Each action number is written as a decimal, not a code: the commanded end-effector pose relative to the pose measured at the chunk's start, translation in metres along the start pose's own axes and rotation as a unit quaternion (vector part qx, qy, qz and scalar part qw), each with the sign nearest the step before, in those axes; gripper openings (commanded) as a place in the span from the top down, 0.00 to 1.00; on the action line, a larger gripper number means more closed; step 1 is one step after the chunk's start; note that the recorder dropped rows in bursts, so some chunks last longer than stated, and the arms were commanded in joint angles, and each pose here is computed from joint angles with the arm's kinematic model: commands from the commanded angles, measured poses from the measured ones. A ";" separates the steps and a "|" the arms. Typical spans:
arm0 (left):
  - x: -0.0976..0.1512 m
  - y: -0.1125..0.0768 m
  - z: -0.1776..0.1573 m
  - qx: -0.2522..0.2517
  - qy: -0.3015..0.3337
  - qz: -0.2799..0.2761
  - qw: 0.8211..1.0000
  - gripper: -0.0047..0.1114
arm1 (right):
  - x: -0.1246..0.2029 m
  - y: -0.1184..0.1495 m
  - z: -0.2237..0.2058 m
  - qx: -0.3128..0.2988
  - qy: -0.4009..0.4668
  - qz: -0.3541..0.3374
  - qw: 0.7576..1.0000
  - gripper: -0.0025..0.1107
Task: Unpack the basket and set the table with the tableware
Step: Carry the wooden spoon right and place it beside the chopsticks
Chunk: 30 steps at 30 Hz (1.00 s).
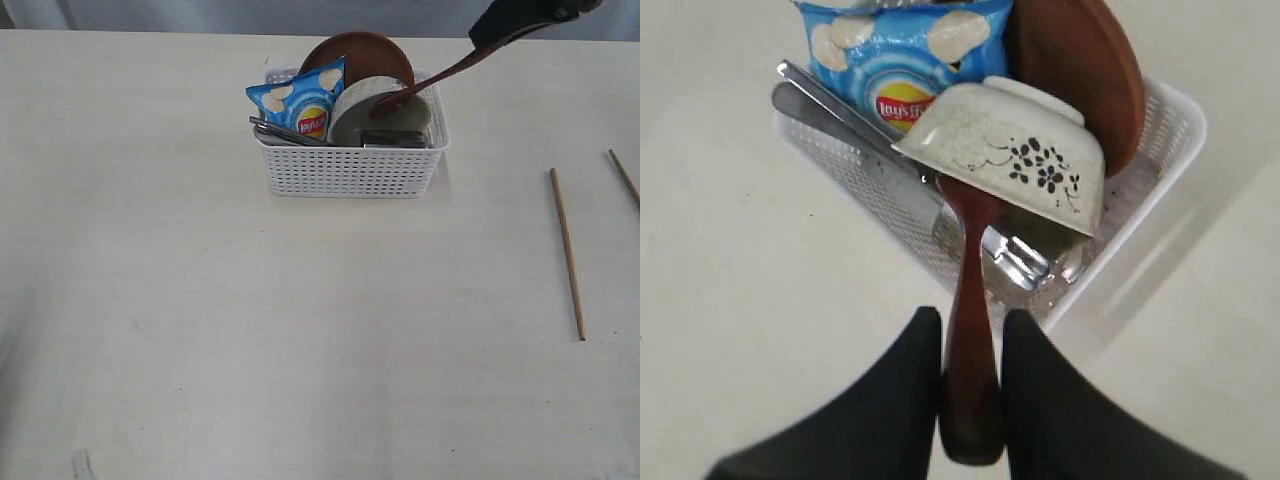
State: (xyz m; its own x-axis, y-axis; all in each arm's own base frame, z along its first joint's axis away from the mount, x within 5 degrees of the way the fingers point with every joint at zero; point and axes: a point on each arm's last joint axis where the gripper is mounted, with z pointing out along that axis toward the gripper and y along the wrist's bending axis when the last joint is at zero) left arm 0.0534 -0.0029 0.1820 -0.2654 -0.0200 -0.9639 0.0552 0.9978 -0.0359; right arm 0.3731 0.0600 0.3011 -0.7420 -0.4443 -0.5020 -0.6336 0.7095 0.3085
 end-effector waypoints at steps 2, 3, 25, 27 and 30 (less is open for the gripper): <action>0.000 0.000 0.000 -0.002 -0.006 0.005 1.000 0.96 | 0.001 0.018 -0.032 0.041 -0.011 0.004 0.999 0.98; 0.000 0.000 0.000 -0.002 -0.006 0.005 1.000 0.96 | 0.002 0.019 -0.036 0.050 -0.010 0.008 0.999 0.98; 0.000 0.000 0.000 -0.002 -0.006 0.005 1.000 0.96 | 0.053 -0.029 -0.048 0.301 0.051 0.164 0.938 0.98; 0.000 0.000 0.000 -0.002 -0.006 0.005 1.000 0.96 | 0.057 -0.035 -0.046 0.307 0.042 0.174 0.935 0.98; 0.000 0.000 0.000 -0.002 -0.006 0.005 1.000 0.96 | 0.064 -0.042 -0.040 0.316 0.032 0.175 0.932 0.98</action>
State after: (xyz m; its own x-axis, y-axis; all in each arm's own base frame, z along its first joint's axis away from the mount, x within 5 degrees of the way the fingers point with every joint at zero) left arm 0.0534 -0.0029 0.1820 -0.2654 -0.0200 -0.9639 0.0552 0.9978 -0.0359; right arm 0.3430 -0.0139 0.2938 -0.9150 -0.1569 -0.3717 -0.1341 0.9872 -0.0867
